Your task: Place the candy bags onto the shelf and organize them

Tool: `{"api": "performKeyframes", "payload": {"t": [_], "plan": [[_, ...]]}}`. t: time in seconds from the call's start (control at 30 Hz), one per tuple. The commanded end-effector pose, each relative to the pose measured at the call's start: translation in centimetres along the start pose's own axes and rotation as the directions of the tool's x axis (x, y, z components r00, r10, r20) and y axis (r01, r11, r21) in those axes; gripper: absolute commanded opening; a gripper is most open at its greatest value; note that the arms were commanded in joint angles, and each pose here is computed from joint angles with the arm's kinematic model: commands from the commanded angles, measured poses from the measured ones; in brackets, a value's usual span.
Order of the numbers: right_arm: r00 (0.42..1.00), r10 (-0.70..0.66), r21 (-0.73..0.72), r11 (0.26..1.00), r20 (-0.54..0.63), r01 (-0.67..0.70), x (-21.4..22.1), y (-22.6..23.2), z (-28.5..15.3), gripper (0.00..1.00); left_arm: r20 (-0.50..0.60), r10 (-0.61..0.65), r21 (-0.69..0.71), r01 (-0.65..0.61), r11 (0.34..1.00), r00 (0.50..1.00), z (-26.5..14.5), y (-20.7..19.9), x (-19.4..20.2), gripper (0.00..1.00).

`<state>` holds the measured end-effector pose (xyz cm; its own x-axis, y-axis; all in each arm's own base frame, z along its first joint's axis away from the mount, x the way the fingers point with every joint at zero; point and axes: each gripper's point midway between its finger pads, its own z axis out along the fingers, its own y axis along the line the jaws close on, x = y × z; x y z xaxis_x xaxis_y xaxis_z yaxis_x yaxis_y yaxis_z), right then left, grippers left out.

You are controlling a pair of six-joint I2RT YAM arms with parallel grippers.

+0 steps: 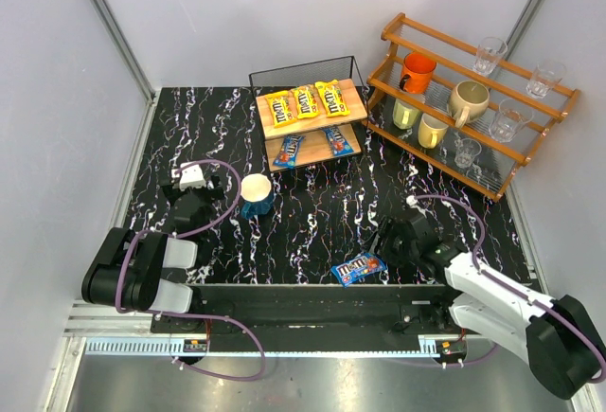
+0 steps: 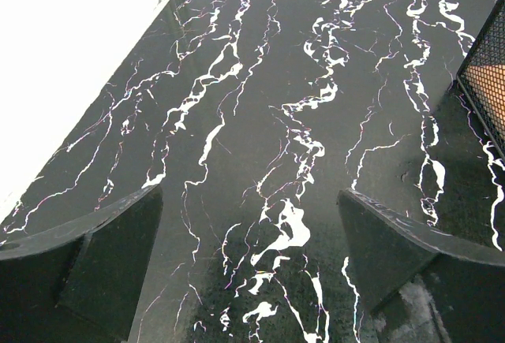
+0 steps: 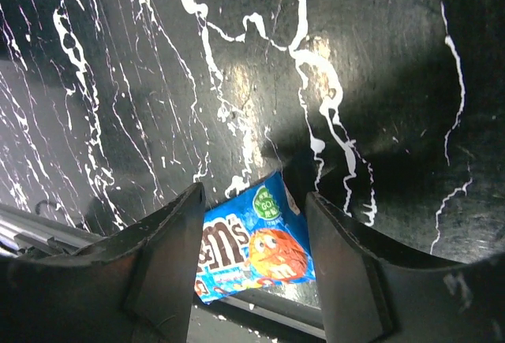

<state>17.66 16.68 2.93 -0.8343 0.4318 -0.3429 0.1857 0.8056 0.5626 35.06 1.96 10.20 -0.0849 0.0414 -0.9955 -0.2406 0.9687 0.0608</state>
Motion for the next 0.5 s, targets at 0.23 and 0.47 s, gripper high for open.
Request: {"api": "performKeyframes", "payload": {"t": [0.23,0.47], "plan": [[0.993,0.079,-0.066,0.994,-0.091,-0.085,2.5,0.1,-0.3,0.56,0.095,-0.054,-0.003,0.055,0.998,0.994,0.6,0.0,-3.0,0.99],[0.988,0.095,-0.111,0.988,-0.119,-0.108,2.8,1.1,-0.9,0.52,0.095,-0.054,-0.001,0.055,0.998,0.994,0.6,-0.1,-3.0,0.99]]}}
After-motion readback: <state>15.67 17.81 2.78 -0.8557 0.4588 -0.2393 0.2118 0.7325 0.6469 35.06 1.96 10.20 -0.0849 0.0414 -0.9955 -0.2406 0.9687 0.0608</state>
